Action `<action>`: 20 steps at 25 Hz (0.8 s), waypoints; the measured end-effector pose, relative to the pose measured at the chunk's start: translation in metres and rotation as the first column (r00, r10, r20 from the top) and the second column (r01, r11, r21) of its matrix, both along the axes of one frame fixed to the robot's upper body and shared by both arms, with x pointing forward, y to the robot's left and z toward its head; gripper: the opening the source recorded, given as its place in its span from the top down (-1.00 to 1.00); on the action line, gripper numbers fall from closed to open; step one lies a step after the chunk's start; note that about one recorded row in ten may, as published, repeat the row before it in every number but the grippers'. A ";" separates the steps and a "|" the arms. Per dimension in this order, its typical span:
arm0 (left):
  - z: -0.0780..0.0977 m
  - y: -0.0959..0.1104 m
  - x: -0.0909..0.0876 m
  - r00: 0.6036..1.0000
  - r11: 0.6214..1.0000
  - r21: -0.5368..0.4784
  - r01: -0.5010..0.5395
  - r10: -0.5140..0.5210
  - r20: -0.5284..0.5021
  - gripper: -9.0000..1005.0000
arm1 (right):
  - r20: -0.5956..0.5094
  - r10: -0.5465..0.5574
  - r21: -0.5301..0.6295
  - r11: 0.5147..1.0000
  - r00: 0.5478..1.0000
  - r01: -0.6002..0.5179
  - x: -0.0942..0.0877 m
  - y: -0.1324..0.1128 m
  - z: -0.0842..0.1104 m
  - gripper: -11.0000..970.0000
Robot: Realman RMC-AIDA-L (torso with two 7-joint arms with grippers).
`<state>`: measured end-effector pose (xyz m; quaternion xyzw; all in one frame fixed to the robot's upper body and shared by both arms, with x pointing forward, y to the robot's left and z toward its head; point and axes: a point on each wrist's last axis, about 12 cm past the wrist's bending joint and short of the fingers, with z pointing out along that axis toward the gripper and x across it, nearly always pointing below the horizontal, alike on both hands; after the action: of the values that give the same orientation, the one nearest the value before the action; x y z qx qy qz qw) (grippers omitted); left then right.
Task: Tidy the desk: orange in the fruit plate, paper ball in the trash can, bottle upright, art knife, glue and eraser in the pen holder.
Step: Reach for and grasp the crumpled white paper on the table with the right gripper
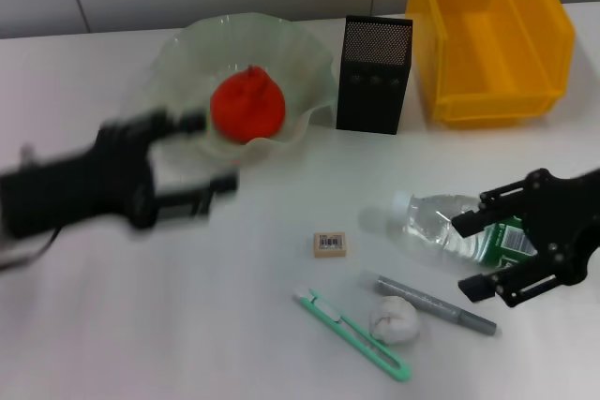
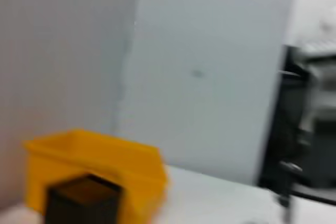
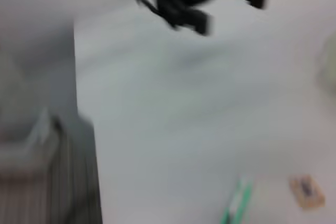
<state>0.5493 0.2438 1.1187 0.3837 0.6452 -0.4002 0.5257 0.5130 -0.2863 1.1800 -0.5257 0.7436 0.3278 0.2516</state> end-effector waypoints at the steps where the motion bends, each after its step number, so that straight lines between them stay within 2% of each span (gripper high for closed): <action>1: -0.004 0.012 -0.019 0.999 0.999 0.000 0.046 -0.046 -0.012 -0.72 | -0.006 0.017 -0.068 0.998 1.000 -0.017 0.002 0.009 0.009 -0.55; 2: -0.013 0.026 -0.042 0.993 0.993 0.018 0.113 -0.112 -0.047 -0.72 | -0.013 0.025 -0.123 0.992 1.000 -0.026 0.004 0.015 0.015 -0.54; 3: -0.019 0.032 -0.054 0.986 0.988 0.031 0.153 -0.151 -0.068 -0.72 | -0.016 0.044 -0.193 0.980 0.999 -0.046 0.007 0.025 0.023 -0.54; 6: -0.022 0.037 -0.062 0.982 0.984 0.038 0.172 -0.169 -0.082 -0.71 | -0.064 0.081 -0.335 0.937 0.995 -0.098 0.014 0.049 0.036 -0.54; 8: -0.030 0.047 -0.077 0.980 0.984 0.044 0.172 -0.167 -0.104 -0.71 | -0.075 0.111 -0.413 0.901 0.991 -0.132 0.019 0.065 0.042 -0.53; 12: -0.034 0.058 -0.088 0.985 0.988 0.043 0.151 -0.146 -0.096 -0.72 | -0.086 0.168 -0.529 0.827 0.982 -0.188 0.023 0.096 0.045 -0.52; 14: -0.034 0.058 -0.088 0.985 0.988 0.043 0.151 -0.146 -0.096 -0.72 | -0.091 0.188 -0.569 0.796 0.978 -0.206 0.023 0.109 0.043 -0.52; 20: -0.046 0.060 -0.099 0.987 0.988 0.046 0.147 -0.143 -0.074 -0.72 | -0.040 0.240 -0.632 0.746 0.970 -0.210 0.021 0.136 0.025 -0.51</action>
<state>0.4504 0.3042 1.0731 0.4285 0.6438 -0.4341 0.4620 0.5338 -0.1505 1.2054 -0.6721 0.7357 0.0753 0.0355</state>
